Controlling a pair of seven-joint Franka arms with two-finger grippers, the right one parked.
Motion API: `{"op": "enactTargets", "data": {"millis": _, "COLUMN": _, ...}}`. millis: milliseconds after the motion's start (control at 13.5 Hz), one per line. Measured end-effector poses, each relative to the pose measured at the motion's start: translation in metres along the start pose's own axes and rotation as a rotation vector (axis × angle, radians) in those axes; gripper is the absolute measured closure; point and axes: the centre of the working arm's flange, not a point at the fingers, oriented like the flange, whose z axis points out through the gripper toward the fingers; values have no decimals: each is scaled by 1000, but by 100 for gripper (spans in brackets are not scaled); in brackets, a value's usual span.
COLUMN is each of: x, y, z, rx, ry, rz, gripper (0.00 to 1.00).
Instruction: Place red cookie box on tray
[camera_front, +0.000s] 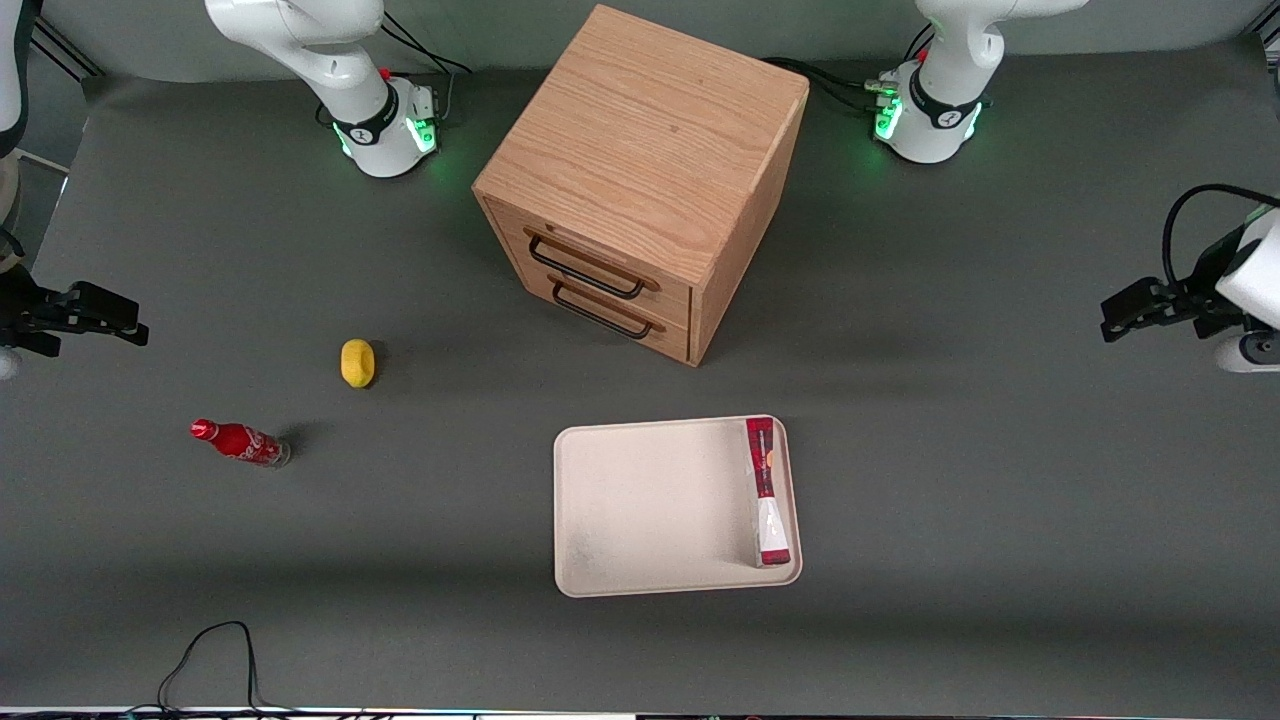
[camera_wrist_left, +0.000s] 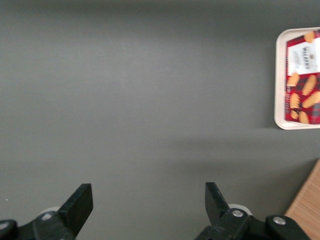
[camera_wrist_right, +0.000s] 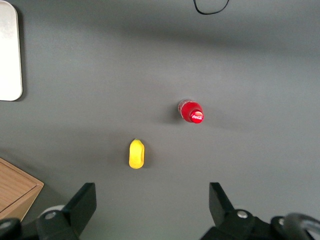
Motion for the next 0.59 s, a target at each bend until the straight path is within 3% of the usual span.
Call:
{"op": "enactTargets", "data": {"millis": 149, "x": -4, "y": -1, "z": -9, "rx": -8, "ry": -28, "rz": -4, "gripper": 0}}
{"op": "enactTargets", "data": {"millis": 595, "x": -1, "y": 5, "z": -1, "rx": -14, "ry": -45, "rz": 5, "gripper": 0}}
